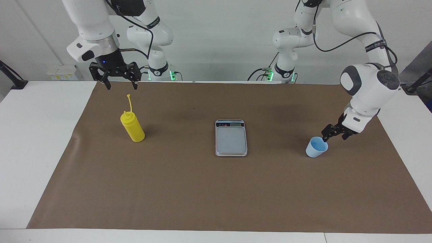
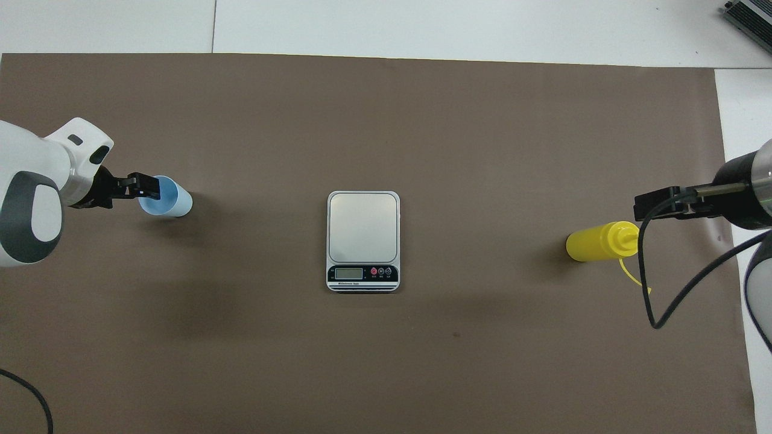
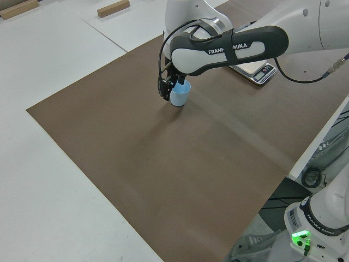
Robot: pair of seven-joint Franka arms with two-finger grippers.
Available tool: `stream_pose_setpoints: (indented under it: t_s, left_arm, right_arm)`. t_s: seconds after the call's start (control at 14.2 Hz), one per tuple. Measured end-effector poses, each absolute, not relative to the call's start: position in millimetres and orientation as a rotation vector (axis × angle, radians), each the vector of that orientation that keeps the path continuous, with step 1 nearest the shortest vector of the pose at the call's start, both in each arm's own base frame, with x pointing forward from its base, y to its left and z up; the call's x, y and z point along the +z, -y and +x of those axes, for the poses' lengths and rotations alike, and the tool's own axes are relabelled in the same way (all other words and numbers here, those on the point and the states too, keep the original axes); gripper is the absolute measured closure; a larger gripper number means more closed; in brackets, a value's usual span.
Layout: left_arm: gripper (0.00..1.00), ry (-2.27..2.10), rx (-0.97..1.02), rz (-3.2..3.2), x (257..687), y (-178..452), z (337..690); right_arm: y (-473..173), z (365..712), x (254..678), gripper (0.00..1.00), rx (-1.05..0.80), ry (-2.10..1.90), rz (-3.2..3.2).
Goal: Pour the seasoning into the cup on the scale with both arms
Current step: 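Reach the left gripper to the light-blue cup and grasp it, then carry the blue cup with the left gripper onto the scale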
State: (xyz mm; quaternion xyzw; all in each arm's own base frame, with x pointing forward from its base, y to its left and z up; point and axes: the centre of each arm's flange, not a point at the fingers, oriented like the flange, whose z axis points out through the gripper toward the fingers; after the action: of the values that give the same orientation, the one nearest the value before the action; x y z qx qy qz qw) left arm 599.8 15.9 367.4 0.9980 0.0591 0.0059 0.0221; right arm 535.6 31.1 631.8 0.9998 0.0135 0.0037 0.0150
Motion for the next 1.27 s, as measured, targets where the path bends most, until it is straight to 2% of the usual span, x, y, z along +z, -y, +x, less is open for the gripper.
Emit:
stream_pose_setpoints:
  t_s: [0.49,1.06,1.27]
  left_arm:
    - [0.00,-0.199,0.023,3.089,343.2,-14.4,590.7]
    - [0.95,-0.112,0.039,3.083,351.2,2.7,595.3]
    - [0.97,-0.033,0.020,3.084,382.9,1.2,607.5]
  right_arm:
    - [-31.1,535.6,631.8,0.00,0.011,-0.042,3.111]
    - [-31.1,535.6,631.8,0.00,0.011,-0.042,3.111]
    - [-31.1,535.6,631.8,0.00,0.011,-0.042,3.111]
